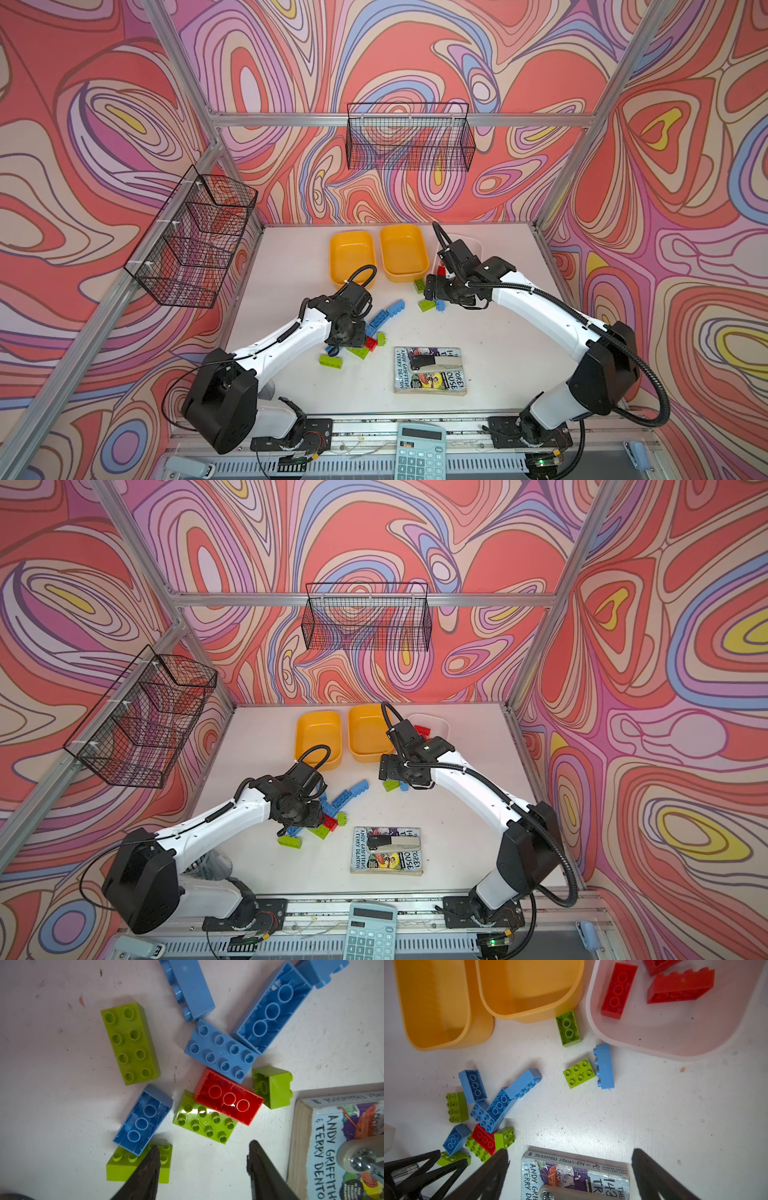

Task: Sort the legos into containers by color
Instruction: 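Lower the left gripper onto a red brick among the blue bricks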

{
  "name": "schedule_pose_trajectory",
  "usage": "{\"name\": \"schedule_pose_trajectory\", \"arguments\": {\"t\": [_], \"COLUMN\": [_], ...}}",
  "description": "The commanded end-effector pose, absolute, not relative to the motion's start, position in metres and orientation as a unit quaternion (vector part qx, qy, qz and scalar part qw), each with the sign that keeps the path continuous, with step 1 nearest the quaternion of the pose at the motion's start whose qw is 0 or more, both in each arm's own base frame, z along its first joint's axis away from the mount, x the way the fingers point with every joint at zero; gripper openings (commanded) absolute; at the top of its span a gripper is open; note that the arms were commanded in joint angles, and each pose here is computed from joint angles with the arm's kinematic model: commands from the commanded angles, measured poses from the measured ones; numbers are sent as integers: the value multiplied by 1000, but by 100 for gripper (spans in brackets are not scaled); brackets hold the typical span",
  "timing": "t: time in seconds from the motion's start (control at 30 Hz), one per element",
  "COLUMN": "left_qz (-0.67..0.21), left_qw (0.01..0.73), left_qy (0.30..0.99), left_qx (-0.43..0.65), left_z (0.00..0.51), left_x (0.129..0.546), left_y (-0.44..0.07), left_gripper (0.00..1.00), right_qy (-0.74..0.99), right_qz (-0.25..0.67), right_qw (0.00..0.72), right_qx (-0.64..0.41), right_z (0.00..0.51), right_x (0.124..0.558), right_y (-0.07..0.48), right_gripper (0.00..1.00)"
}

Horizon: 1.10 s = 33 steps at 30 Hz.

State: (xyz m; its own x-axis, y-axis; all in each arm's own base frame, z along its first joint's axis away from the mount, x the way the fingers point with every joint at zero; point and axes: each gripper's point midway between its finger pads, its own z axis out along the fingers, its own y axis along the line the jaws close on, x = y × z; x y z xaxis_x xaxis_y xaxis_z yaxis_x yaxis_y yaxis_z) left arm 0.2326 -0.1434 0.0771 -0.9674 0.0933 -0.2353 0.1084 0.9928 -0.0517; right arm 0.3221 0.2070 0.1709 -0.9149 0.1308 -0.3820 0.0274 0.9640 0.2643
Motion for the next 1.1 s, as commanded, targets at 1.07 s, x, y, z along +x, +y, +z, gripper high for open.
{"name": "schedule_pose_trajectory", "arguments": {"t": [1.07], "left_qz": [-5], "left_qw": [102], "left_qy": [976], "left_qx": [194], "left_z": [34], "left_x": [258], "left_y": [-181], "left_gripper": [63], "right_qy": [961], "right_qz": [95], "right_qw": [236], "right_qx": [112], "right_z": [197], "right_x": [290], "right_y": [161], "right_gripper": [98]}}
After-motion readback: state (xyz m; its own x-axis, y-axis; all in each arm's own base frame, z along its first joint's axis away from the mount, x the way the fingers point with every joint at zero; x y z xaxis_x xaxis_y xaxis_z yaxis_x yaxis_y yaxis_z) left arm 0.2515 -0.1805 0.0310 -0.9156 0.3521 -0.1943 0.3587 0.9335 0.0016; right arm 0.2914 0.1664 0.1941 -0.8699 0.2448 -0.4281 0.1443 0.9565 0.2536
